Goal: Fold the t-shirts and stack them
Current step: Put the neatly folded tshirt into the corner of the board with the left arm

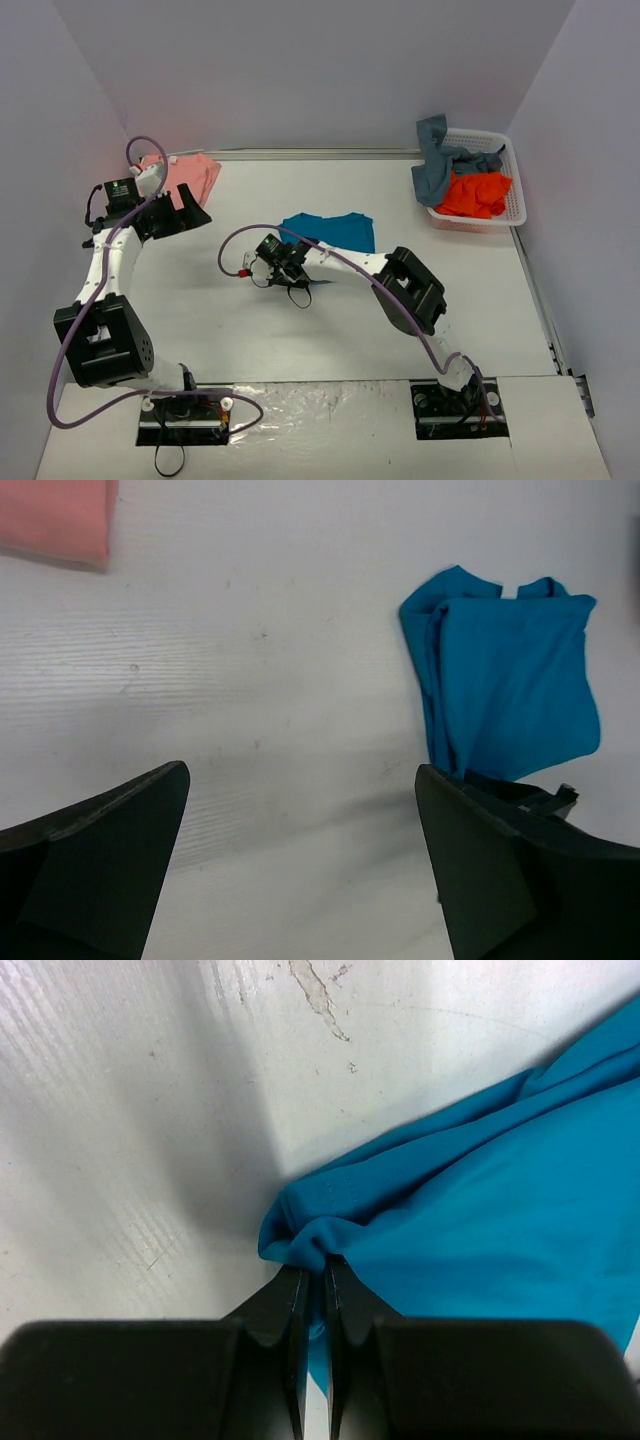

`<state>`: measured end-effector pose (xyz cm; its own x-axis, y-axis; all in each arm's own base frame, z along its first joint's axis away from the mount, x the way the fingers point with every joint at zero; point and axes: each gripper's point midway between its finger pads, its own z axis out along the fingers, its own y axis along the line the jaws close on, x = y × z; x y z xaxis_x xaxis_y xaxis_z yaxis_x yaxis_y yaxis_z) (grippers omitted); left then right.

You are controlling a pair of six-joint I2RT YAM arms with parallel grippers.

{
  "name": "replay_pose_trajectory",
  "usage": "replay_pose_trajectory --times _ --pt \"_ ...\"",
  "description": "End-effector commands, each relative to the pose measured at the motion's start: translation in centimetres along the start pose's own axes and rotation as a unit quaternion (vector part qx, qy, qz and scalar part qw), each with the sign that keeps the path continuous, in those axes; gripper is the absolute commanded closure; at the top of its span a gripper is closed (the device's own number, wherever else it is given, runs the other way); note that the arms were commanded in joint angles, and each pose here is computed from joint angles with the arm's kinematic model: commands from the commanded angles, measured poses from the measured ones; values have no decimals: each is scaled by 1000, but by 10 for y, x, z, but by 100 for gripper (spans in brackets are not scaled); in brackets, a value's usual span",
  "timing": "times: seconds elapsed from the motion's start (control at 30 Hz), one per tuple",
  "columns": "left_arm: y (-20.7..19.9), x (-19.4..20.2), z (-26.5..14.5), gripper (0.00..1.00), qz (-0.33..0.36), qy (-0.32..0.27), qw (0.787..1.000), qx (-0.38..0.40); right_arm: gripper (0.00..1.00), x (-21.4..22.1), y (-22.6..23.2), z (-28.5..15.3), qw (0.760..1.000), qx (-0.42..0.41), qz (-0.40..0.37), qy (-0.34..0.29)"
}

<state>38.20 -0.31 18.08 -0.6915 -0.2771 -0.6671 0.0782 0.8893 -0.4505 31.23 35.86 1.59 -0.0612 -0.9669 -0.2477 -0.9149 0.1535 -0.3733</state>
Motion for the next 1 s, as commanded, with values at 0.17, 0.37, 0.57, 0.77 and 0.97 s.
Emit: replay_pose_trajectory --times 0.17,0.37,0.57,0.77,0.97 --pt "-36 -15 20 6 -122 -11 984 130 100 -9 -13 -29 1000 13 -11 3" --pt "-49 9 57 6 -179 53 967 171 100 -12 -22 -38 999 32 -10 2" --pt "-80 32 98 6 -195 114 954 199 100 -10 -21 -32 999 28 -14 15" --pt "-106 37 128 6 -219 146 934 242 100 -12 -21 -32 999 30 -16 18" --pt "-132 65 150 6 -216 190 924 252 100 -8 -20 -29 999 31 -17 26"
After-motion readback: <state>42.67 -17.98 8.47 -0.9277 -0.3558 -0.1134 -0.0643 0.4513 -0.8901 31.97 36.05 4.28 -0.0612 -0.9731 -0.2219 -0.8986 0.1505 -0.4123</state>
